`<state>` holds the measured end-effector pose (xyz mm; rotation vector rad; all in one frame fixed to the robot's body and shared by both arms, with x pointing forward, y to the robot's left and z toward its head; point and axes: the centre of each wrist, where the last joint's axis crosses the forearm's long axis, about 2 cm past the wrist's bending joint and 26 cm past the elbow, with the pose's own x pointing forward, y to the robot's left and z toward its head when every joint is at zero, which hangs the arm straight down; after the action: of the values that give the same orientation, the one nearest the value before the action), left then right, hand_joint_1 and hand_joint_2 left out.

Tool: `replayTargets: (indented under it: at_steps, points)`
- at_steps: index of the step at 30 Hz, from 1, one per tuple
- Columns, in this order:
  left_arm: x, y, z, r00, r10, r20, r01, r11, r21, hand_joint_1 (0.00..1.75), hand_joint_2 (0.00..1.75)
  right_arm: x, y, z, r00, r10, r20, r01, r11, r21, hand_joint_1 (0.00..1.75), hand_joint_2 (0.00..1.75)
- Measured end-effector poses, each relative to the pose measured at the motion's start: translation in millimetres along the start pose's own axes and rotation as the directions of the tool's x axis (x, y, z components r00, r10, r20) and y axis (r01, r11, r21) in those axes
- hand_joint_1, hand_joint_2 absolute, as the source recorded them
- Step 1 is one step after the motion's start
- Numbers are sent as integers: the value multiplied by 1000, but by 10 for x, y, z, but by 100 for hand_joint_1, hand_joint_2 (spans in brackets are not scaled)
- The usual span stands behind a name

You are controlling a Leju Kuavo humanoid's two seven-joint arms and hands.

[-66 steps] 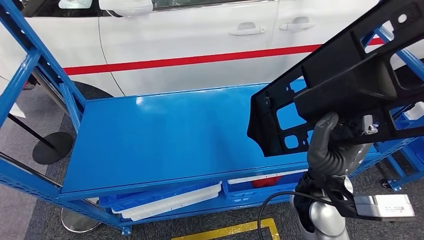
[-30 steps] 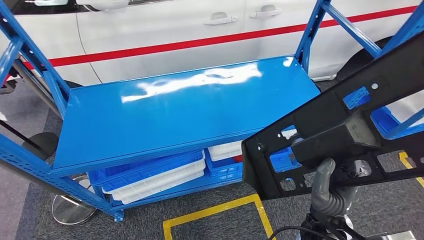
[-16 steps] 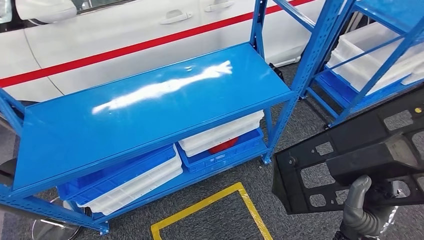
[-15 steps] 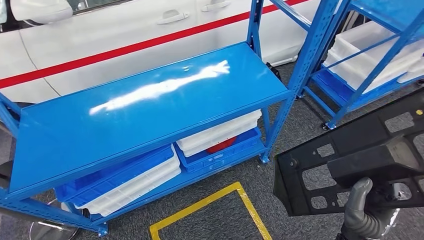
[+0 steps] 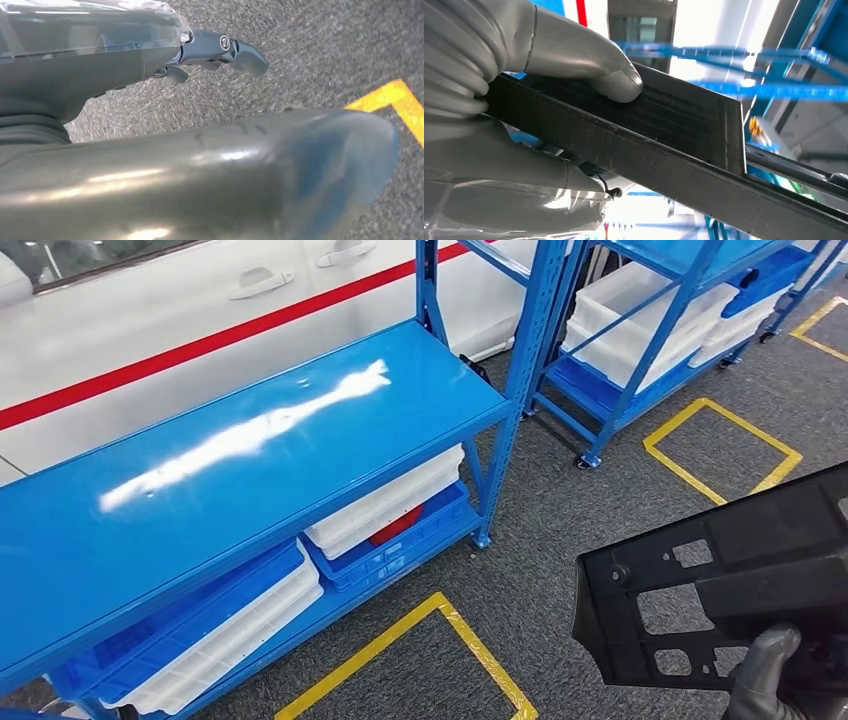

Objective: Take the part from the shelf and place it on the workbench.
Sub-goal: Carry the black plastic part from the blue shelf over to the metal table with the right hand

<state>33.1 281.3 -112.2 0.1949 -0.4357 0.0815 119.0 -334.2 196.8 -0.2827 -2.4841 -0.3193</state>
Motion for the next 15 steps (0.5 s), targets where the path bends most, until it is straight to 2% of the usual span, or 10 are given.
replayTargets:
  at_steps: [5,15]
  points:
    - [21,4,-8,1000,-11,-17,11,1000,20,0,0,31,-23,9,1000,28,3,-28,1000,-12,175,175]
    - [10,12,-4,1000,-25,10,25,999,36,0,0,89,-18,51,999,48,-1,-48,998,-47,175,175]
